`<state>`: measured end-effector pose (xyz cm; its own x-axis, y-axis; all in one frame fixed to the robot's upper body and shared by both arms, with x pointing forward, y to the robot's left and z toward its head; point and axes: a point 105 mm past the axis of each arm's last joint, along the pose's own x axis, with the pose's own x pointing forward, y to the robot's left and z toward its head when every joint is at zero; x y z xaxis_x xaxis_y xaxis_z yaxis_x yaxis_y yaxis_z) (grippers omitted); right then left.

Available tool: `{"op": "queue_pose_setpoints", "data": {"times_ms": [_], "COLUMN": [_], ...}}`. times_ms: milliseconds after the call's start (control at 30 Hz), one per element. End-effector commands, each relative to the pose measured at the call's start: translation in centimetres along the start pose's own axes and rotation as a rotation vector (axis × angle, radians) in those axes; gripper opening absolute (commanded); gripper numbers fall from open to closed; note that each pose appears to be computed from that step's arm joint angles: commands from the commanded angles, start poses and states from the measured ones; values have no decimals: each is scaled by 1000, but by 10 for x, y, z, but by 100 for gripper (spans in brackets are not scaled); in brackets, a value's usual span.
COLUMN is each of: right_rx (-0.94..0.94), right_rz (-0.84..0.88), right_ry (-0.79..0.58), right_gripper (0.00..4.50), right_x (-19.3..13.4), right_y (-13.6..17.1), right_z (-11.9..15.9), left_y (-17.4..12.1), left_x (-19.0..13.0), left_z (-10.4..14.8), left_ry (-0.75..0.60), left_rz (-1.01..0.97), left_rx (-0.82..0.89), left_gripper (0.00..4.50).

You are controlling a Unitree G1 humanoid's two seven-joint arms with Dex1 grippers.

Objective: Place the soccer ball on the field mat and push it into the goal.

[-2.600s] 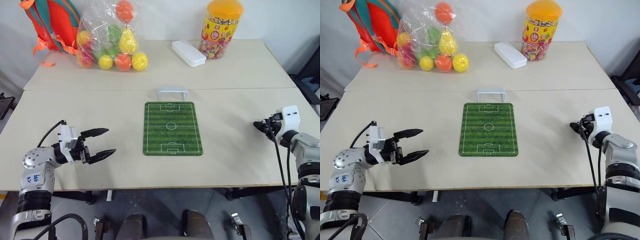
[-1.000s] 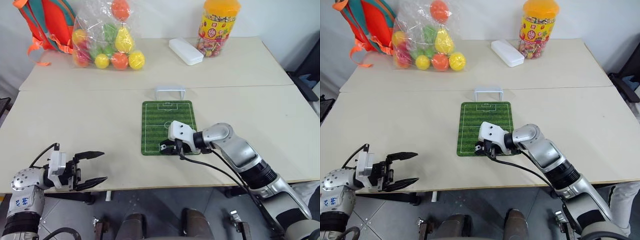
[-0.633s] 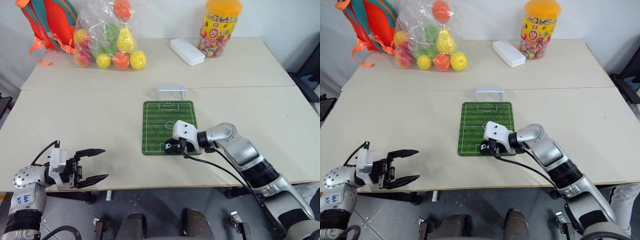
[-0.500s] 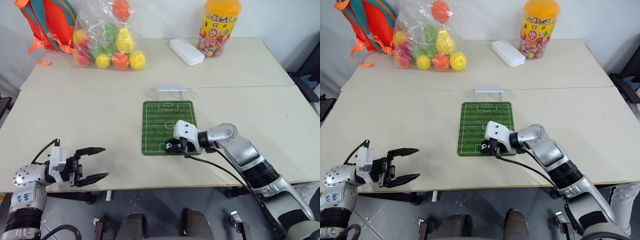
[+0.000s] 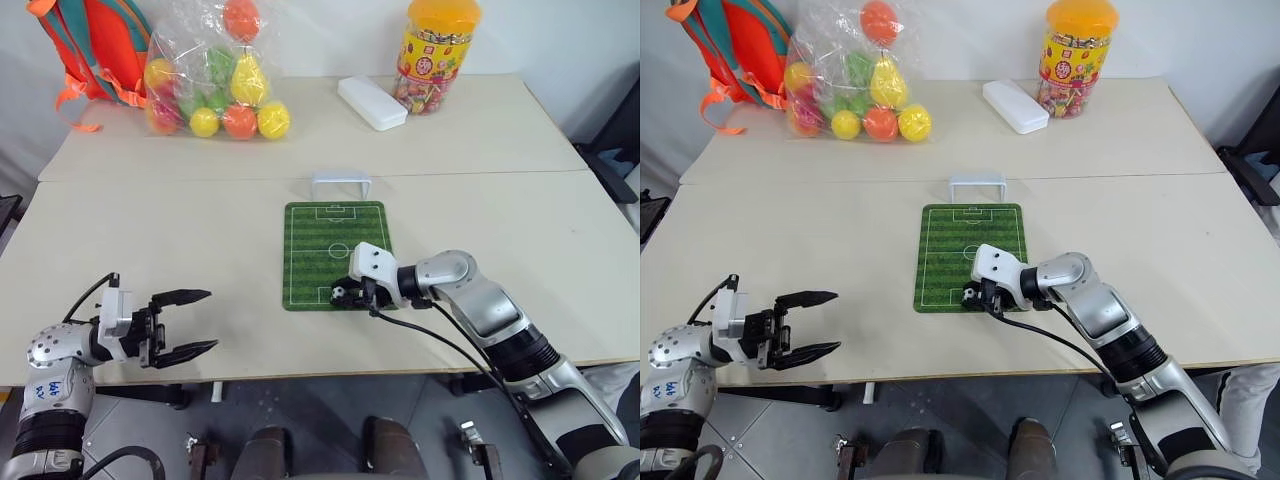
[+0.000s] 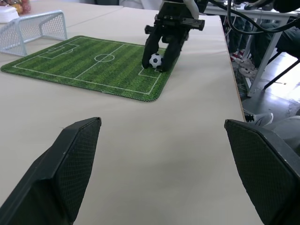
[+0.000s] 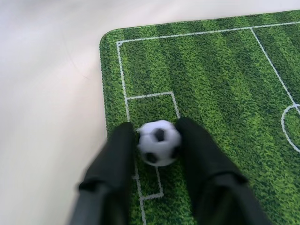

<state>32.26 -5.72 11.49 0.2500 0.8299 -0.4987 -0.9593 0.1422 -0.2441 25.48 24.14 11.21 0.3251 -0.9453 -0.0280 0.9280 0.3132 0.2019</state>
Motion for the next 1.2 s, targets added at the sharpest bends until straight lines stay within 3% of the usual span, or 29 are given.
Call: {"op": "queue_pose_setpoints", "data": {"times_ms": [33, 67, 733, 1033, 1200], "right_rx": [-18, -19, -115, -64, -61], "right_rz": [-4, -4, -20, 39, 45], "right_ry": [-32, -31, -143, -133, -76], "right_gripper": [287, 316, 316, 14, 4], "right_x": [0, 0, -27, -36, -24], "right_y": [2, 2, 1, 41, 46], "right_z": [8, 8, 66, 51, 30], "left_y": [-1, -1, 7, 9, 10], "left_x": [0, 0, 7, 7, 9], "left_z": [4, 4, 4, 5, 7], "left_ry": [-9, -9, -30, -30, -36], "left_rz": [-36, -35, -33, -45, -68], "left_rx": [21, 21, 33, 33, 32], "left_gripper": [450, 450, 450, 450, 450]}}
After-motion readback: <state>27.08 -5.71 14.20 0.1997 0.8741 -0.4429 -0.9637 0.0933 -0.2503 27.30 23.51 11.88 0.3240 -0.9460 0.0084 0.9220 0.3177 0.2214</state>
